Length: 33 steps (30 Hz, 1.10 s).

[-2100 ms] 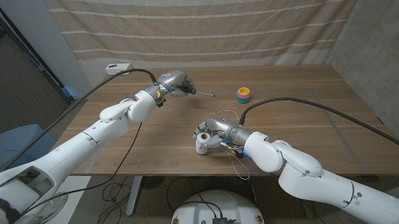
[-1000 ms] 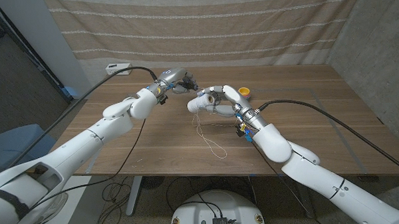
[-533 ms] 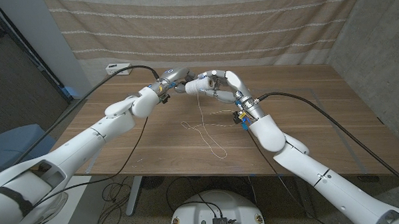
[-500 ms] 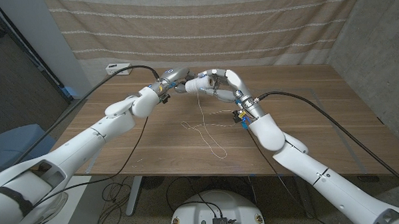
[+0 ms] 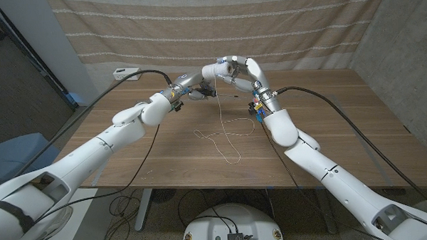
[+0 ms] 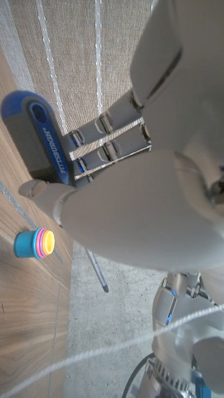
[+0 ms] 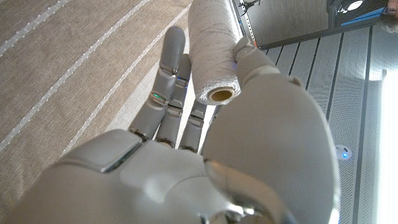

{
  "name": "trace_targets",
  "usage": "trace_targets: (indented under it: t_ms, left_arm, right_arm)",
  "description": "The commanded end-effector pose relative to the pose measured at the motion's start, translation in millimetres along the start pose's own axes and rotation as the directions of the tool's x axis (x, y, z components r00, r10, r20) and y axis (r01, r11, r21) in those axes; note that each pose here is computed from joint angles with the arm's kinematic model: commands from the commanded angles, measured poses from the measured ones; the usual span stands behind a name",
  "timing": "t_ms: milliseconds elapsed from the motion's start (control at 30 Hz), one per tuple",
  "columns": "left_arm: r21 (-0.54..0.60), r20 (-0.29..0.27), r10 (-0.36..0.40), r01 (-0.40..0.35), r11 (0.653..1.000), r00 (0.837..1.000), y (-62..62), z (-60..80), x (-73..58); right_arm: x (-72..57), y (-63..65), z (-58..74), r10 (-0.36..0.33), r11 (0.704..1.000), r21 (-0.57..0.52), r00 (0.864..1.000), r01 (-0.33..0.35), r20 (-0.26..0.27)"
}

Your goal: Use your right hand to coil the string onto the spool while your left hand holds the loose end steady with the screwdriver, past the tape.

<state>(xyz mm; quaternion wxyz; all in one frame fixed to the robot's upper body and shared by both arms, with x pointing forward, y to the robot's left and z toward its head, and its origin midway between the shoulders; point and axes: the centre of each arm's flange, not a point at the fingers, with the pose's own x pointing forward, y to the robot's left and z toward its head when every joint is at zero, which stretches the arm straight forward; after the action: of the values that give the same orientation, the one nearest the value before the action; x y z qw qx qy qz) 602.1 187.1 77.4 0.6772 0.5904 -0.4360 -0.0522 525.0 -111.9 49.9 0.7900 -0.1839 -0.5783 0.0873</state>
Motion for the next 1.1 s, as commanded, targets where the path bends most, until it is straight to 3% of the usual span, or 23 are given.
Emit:
trace_targets:
  t_ms: [33, 233, 467, 800, 1100]
  left_arm:
    - [-0.026, 0.001, 0.003, -0.003, 1.000, 1.000, 2.3, 2.6, -5.2]
    - [-0.037, 0.000, 0.000, 0.000, 0.999, 1.000, 3.8, 3.6, -8.2]
    - [-0.049, -0.004, 0.009, -0.009, 0.999, 1.000, 7.3, 3.4, -13.0]
    - [-0.086, -0.008, 0.029, -0.030, 0.996, 1.000, 14.9, 1.8, -18.5]
    - [-0.147, 0.000, 0.046, -0.046, 0.988, 0.999, 22.2, 0.5, -17.6]
  right_arm:
    - [34.1, -7.6, -11.5, -0.067, 0.997, -0.029, 0.998, 0.068, 0.010]
    - [40.9, -11.2, -19.9, -0.092, 0.995, -0.045, 0.996, 0.091, -0.011]
    - [40.2, -25.8, -36.8, -0.144, 0.985, -0.105, 0.987, 0.137, -0.069]
    - [18.9, -48.1, -72.2, -0.212, 0.968, -0.176, 0.956, 0.177, -0.205]
    - [-10.5, -60.3, -99.6, -0.263, 0.953, -0.234, 0.912, 0.193, -0.316]
